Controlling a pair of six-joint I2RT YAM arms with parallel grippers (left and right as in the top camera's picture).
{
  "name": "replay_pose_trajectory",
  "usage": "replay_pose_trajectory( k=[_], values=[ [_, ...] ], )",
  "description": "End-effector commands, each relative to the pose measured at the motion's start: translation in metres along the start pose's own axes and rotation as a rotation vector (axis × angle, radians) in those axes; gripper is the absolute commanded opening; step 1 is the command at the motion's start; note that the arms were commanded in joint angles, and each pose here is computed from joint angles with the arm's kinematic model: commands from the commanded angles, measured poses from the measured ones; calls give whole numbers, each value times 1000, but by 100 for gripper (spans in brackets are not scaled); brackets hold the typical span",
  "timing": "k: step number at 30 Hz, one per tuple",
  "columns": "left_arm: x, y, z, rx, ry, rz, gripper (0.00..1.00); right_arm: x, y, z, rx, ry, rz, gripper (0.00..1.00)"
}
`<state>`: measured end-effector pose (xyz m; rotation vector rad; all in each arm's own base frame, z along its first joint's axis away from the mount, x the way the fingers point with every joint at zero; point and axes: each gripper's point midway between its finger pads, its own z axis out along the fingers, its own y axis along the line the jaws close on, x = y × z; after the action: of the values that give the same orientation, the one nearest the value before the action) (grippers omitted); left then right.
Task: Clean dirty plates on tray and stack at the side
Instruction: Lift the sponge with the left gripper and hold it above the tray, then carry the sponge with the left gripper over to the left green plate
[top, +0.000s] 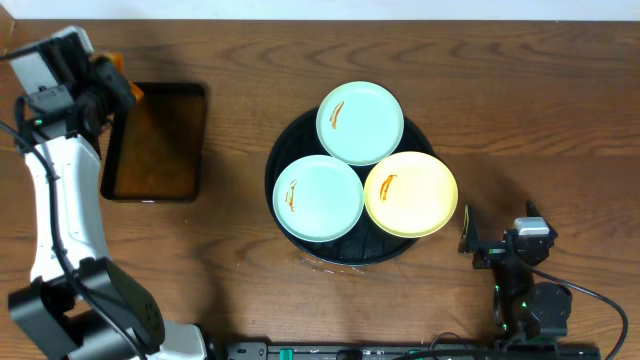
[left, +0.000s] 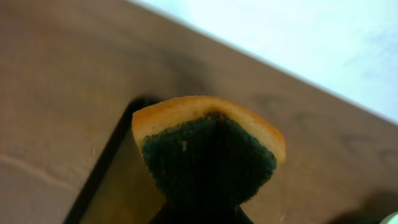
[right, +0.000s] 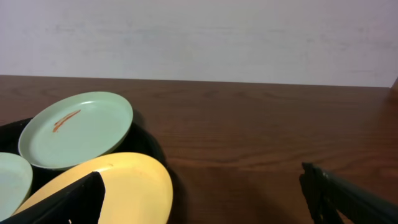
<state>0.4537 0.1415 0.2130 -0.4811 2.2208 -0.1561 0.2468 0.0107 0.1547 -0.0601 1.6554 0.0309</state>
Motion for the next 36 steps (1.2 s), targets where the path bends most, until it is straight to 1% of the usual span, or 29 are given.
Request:
replay_pose_trajectory(
  k=[1, 2, 4, 6, 7, 9, 10, 12, 14, 17, 20, 22, 24, 26, 27, 30, 34, 36],
  values=[
    [69, 29, 45, -60, 186, -38, 8, 1, -3, 0, 16, 1, -11, 99],
    [83, 33, 54, -65, 226, -48, 8, 1, -3, 0, 15, 1, -11, 99],
    [95, 36, 62, -69, 261, -57, 8, 1, -3, 0, 16, 1, -11, 99],
    [85, 33, 60, -58, 231, -51, 7, 1, -3, 0, 15, 1, -11, 99],
    [66, 27, 52, -44, 180, -39, 8, 1, -3, 0, 15, 1, -11, 99],
    [21, 3, 27, 42, 42, -3, 7, 1, -3, 0, 16, 2, -11, 99],
    [4, -7, 14, 76, -16, 15, 7, 1, -3, 0, 16, 1, -11, 99],
    [-43, -34, -30, 143, -199, 77, 7, 1, -3, 0, 16, 2, -11, 99],
    [-54, -42, -47, 153, -249, 98, 7, 1, -3, 0, 16, 2, -11, 99],
    [-40, -35, -35, 133, -199, 120, 7, 1, -3, 0, 16, 2, -11, 99],
    [7, -14, 12, 101, -34, 113, 7, 1, -3, 0, 16, 1, -11, 99],
    [49, 2, 51, 87, 109, 69, 7, 1, -3, 0, 16, 1, -11, 99],
    [76, 7, 72, 104, 192, 41, 8, 1, -3, 0, 15, 2, -11, 99],
    [79, 0, 75, 152, 201, 33, 7, 1, -3, 0, 16, 2, -11, 99],
    [70, -4, 70, 166, 178, 37, 7, 1, -3, 0, 16, 2, -11, 99],
    [28, -19, 40, 182, 58, 69, 7, 1, -3, 0, 16, 2, -11, 99],
    [-58, -55, -52, 216, -272, 186, 7, 1, -3, 0, 16, 2, -11, 99],
    [-74, -64, -78, 221, -350, 216, 7, 1, -3, 0, 16, 2, -11, 99]
  ],
)
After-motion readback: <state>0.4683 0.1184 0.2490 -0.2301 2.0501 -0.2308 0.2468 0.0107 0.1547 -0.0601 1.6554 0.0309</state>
